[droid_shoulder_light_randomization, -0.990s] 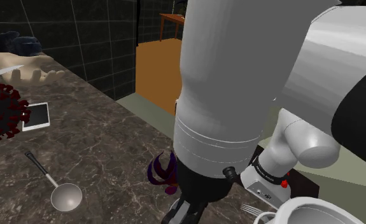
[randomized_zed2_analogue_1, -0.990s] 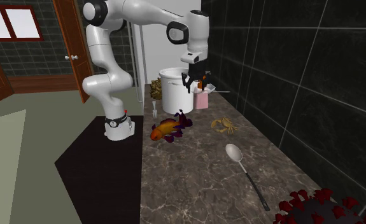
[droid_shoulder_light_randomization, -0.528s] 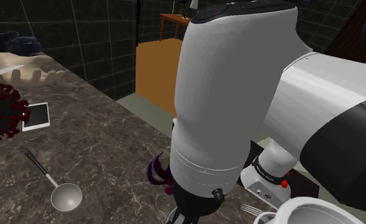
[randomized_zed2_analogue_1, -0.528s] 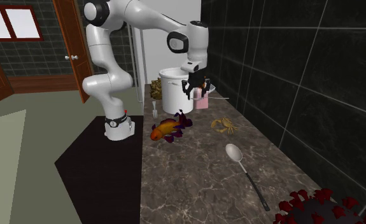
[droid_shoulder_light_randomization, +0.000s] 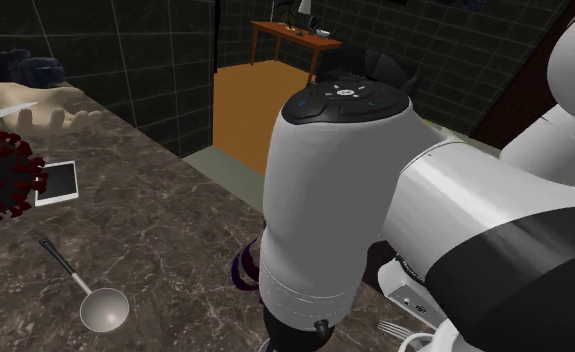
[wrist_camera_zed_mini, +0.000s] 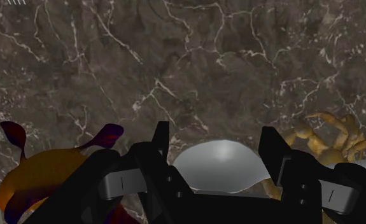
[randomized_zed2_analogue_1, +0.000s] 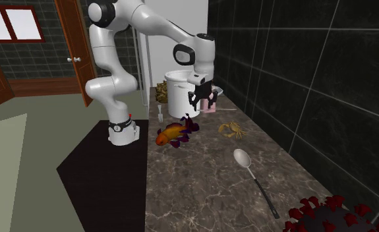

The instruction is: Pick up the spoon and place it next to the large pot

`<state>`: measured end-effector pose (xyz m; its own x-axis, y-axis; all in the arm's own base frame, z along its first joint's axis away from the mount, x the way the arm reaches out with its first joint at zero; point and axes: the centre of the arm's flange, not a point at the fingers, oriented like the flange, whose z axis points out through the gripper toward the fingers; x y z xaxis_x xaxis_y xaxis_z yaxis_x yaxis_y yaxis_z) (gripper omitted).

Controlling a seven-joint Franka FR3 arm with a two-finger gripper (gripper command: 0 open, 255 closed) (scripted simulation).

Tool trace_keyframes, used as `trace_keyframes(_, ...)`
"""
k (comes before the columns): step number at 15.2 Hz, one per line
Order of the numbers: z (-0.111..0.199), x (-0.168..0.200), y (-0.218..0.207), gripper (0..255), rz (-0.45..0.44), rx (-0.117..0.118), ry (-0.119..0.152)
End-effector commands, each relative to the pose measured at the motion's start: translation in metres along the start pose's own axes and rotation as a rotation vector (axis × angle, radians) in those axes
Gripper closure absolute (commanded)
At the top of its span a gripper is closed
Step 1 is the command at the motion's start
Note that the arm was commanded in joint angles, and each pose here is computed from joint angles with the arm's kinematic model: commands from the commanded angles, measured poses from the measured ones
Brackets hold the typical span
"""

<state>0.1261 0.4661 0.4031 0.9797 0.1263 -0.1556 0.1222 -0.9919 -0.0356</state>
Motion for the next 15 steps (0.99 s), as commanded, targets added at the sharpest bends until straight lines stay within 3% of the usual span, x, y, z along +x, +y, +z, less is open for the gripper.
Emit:
trace_keyframes(1,0.011,0.001,0.000,255,0.000,0.000,0.000)
trace_keyframes(15,0.084,0.013,0.002,255,0.000,0.000,0.000)
